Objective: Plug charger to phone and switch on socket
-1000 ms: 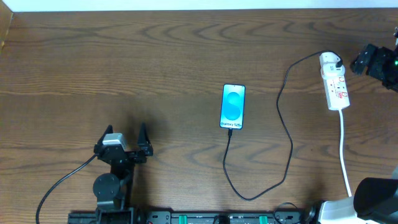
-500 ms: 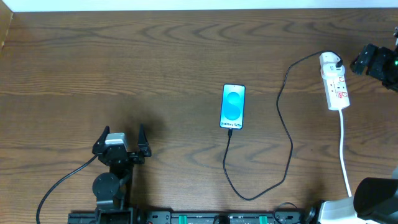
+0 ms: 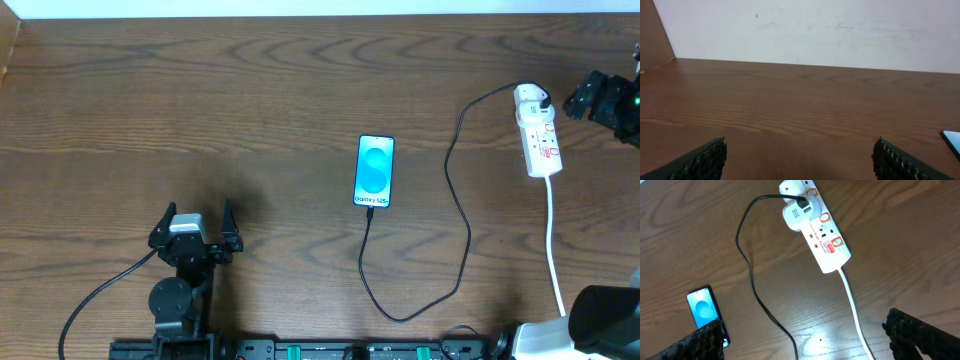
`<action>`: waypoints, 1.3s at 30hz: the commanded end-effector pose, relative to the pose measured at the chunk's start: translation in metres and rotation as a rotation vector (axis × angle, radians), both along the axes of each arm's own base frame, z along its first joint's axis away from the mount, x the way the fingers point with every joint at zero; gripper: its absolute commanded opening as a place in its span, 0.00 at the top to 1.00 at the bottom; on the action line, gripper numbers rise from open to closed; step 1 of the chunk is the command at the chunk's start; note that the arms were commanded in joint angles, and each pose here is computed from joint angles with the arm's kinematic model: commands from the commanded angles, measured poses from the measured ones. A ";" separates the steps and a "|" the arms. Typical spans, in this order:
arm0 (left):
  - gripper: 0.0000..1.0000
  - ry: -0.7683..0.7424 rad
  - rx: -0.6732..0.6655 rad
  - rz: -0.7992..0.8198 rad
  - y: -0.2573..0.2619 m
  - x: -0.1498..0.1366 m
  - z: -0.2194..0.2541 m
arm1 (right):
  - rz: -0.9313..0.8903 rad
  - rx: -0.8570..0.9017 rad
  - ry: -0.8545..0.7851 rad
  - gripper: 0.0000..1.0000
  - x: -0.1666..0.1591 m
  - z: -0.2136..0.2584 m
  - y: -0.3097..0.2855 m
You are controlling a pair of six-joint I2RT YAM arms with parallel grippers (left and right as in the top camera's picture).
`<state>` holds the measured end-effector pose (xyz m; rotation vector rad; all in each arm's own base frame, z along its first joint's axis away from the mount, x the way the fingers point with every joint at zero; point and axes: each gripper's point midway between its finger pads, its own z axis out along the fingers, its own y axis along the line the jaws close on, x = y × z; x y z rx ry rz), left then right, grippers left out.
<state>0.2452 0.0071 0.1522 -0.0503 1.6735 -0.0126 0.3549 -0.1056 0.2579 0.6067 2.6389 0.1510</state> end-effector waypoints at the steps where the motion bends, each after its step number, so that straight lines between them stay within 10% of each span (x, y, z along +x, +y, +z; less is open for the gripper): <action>1: 0.07 0.048 0.013 -0.009 -0.001 -0.001 -0.015 | -0.006 -0.004 -0.016 0.01 -0.002 0.006 0.000; 39: 0.07 0.048 0.013 -0.010 -0.001 -0.001 -0.015 | 0.034 -0.037 -0.114 0.01 0.020 0.019 0.005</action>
